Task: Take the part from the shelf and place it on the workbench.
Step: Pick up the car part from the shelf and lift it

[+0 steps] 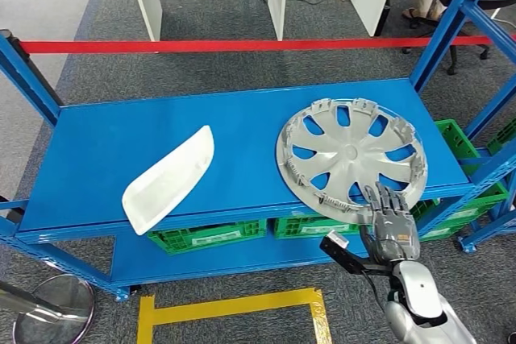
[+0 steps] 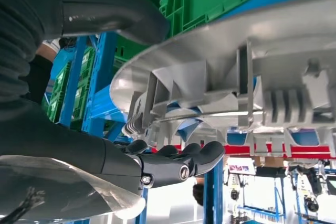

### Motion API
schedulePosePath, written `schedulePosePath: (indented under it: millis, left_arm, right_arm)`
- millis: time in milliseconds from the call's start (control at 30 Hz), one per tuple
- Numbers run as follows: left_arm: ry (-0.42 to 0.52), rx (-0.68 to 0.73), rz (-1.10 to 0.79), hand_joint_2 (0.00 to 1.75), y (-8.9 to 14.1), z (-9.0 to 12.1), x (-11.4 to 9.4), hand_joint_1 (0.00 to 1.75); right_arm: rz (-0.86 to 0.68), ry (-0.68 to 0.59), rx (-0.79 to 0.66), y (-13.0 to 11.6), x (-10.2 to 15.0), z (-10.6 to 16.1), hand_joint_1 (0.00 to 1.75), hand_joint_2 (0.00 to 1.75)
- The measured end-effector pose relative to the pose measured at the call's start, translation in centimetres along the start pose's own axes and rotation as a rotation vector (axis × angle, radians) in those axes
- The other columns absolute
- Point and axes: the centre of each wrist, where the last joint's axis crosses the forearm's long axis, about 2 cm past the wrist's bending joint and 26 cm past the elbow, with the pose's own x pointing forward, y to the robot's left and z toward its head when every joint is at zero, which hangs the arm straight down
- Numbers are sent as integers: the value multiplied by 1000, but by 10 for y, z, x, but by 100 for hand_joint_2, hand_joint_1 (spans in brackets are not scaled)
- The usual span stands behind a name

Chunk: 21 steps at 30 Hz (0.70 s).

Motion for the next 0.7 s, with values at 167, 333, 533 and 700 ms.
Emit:
schedulePosePath:
  millis: [167, 333, 533, 700]
  left_arm:
    - [-3, -3, 0, 175, -1, 0, 1, 0]
    - [-5, -6, 0, 175, -1, 0, 1, 0]
    - [-8, -8, -2, 175, 0, -1, 1, 0]
    - [-9, -9, -6, 175, 0, -1, 2, 0]
  right_arm:
    - [11, 9, 0, 0, -2, -8, 0, 175]
    - [22, 25, -6, 1, -6, -18, 0, 175]
    - [33, 38, -5, 1, -10, -26, 137, 175]
    - [30, 36, -1, 3, -11, -30, 175, 175]
